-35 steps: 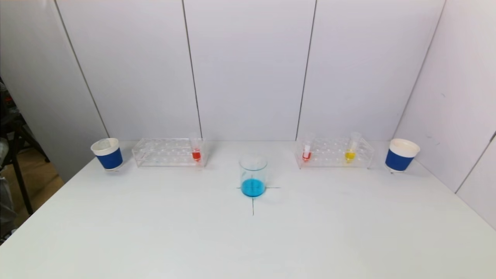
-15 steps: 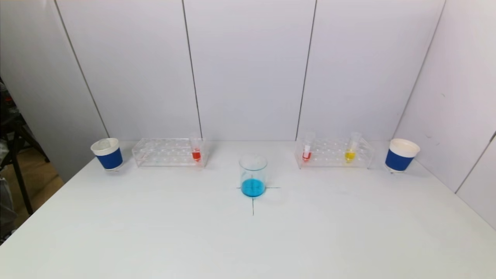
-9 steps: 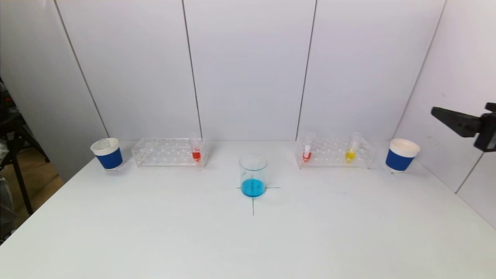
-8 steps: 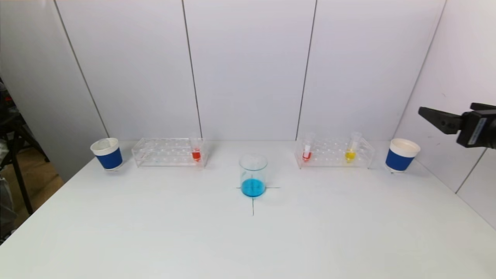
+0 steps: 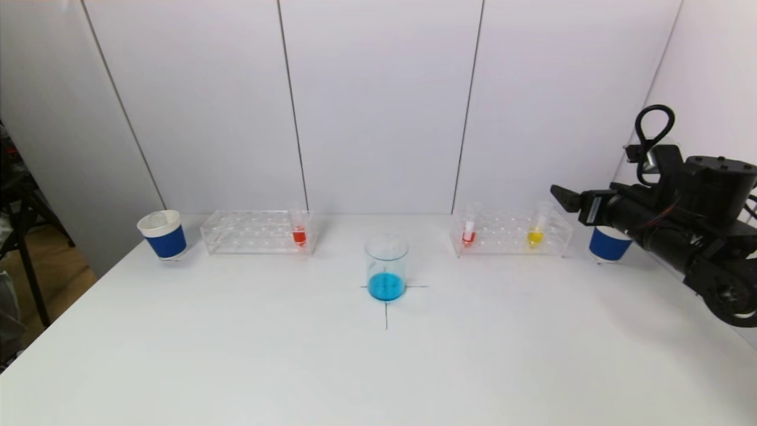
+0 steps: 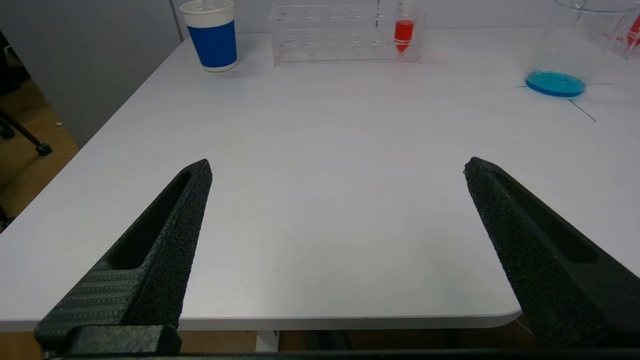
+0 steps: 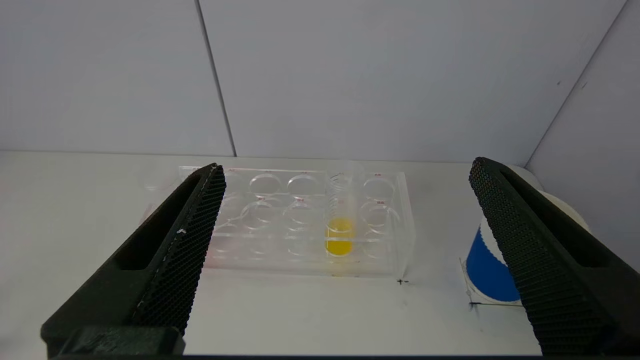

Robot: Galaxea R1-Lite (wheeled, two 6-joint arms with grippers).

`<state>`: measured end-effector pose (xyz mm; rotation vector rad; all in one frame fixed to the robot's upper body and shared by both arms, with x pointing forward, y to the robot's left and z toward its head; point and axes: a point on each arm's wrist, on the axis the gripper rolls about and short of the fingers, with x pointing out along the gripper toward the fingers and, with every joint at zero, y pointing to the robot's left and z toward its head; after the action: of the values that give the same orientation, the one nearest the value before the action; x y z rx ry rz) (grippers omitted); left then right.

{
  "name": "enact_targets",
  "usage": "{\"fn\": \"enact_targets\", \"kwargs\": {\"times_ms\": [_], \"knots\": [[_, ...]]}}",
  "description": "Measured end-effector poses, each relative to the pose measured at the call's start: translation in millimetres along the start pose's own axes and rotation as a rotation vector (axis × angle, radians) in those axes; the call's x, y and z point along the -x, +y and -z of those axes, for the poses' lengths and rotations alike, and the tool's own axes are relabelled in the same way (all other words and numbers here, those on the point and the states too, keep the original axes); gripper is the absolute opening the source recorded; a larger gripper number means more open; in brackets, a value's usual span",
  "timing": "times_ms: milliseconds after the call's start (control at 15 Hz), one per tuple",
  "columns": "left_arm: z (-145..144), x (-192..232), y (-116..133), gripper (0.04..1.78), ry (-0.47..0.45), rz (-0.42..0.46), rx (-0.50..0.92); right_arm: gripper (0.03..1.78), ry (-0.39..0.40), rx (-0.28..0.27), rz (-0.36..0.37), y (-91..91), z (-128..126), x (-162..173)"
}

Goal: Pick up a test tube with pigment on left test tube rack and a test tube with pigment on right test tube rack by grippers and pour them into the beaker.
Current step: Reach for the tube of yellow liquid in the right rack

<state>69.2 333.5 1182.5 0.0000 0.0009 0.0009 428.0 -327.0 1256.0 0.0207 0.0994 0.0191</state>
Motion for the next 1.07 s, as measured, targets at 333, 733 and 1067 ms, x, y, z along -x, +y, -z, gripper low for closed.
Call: {"fn": "enact_targets", "kwargs": {"times_ms": [333,733,1067], "knots": [[0.0,0.0,0.0,1.76,0.000,0.000,0.000,1.77,0.001,-0.014,0.004,2.7,39.1,-28.4],[0.0,0.0,0.0,1.76,0.000,0.000,0.000,1.77,0.024,-0.010,0.006,2.5,64.1,-43.0],[0.0,-0.1,0.0,1.76,0.001,0.000,0.000,1.77,0.026,-0.010,0.035,1.8,76.9,-53.5]]}}
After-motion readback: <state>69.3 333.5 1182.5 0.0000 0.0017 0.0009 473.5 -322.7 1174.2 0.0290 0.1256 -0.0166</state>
